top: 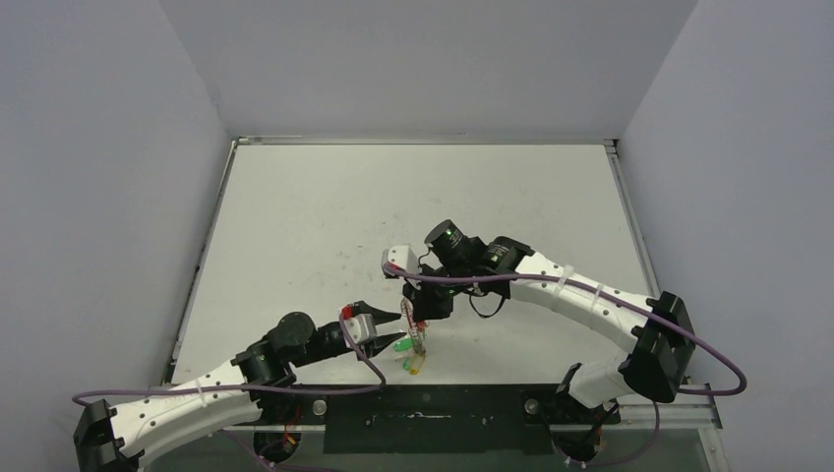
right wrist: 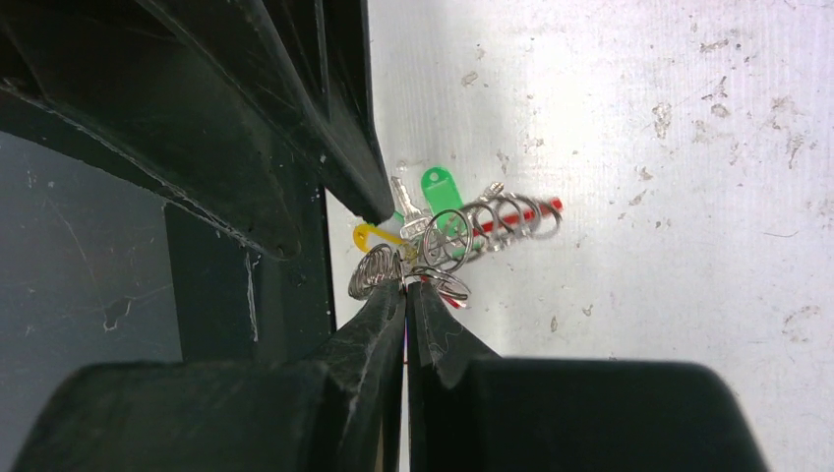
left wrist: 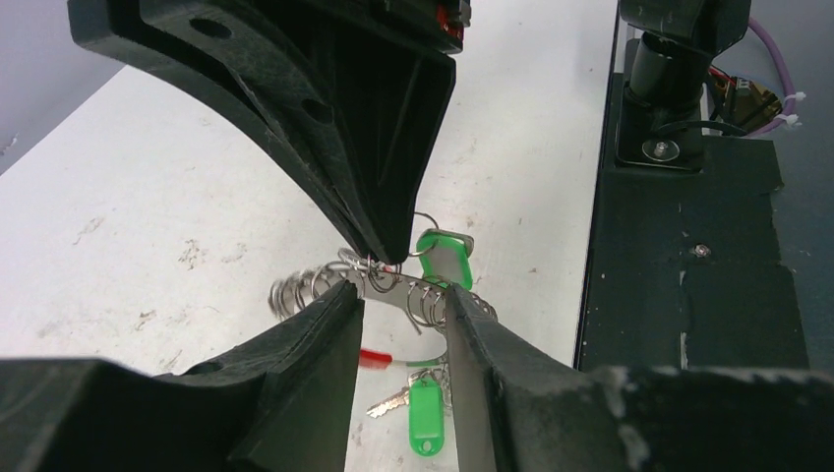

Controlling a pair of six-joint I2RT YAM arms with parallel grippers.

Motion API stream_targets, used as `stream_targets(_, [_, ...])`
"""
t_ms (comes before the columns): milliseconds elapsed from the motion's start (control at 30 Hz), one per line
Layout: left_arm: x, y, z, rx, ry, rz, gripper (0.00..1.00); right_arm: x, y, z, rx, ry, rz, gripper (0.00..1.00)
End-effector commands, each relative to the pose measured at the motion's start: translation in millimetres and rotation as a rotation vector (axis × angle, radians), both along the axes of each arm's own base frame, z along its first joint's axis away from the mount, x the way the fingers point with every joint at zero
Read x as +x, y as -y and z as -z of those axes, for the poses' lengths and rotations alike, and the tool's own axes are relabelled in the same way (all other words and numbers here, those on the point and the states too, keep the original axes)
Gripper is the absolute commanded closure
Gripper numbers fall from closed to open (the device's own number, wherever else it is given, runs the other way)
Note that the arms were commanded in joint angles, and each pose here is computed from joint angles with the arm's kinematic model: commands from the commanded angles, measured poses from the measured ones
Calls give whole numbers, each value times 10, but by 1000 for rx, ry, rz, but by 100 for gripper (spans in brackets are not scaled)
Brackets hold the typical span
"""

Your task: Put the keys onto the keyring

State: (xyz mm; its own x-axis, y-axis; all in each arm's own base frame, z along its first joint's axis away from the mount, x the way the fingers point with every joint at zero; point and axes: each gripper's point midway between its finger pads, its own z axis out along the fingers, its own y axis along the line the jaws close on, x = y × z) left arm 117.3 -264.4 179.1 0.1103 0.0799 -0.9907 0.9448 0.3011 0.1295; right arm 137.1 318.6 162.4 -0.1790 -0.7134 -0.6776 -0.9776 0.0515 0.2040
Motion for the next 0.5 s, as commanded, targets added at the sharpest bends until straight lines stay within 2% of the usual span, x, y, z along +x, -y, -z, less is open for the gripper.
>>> stream_targets(0, [46, -63, -174, -19, -3, -46, 65, 92, -95, -82, 53, 10, 27, 100])
stream_targets(467, [92, 94, -181, -52, -10, -30, 63, -6, -117, -72, 102, -2, -41, 100])
